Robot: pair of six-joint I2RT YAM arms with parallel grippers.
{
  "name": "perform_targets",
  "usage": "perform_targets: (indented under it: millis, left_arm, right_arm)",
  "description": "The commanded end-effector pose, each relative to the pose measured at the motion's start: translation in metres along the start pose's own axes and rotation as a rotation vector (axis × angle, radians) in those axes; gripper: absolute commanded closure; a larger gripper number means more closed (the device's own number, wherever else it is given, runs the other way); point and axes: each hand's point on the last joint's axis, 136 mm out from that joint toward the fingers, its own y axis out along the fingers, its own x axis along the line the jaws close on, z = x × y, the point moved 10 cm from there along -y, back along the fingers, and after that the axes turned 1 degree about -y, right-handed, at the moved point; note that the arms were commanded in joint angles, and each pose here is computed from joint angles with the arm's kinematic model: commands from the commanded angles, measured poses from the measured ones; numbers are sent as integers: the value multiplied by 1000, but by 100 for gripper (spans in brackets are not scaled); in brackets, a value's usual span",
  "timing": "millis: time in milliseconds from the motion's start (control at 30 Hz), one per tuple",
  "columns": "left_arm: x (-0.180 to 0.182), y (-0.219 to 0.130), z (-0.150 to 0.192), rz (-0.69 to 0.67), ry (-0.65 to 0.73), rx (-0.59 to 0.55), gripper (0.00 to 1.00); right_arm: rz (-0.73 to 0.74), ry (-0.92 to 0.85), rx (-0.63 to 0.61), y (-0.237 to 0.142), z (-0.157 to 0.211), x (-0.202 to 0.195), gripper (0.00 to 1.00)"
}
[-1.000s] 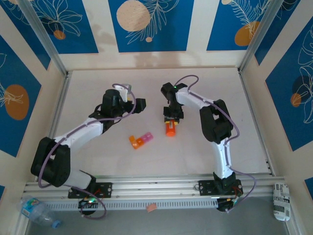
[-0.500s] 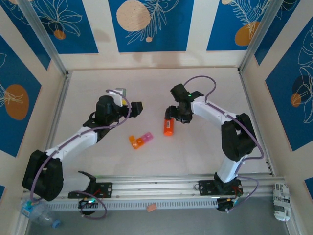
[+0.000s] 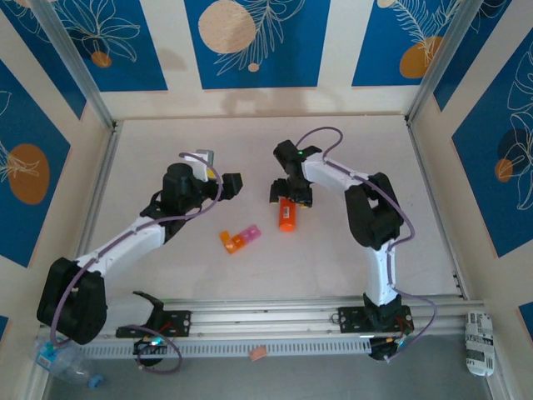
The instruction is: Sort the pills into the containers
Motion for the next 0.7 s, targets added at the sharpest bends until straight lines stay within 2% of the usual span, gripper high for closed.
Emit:
perform_targets:
  millis: [0,100,267,333,433,667]
  left_arm:
    - [0,-7,-5,-2,35,-35,0]
    - [0,-7,-4,-3,41,-36,0]
    - [0,-9,-3,-1,48,-37,0]
    - [0,-9,-4,0,49,-37,0]
    - [-1,-10,-4,-1,51,-34,0]
    - [-1,-13,-4,-9,58,-32,0]
  right_arm:
    - [34,-17,74,6,5,6,25]
    - [57,-46,99,16,7,10,38]
    - [57,-75,121,22,11,12,69]
    - [56,-80,116,21,12,11,77]
    - [52,-73,74,15,17,7,81]
    - [-64,-30,-159,-30,30,-10,82]
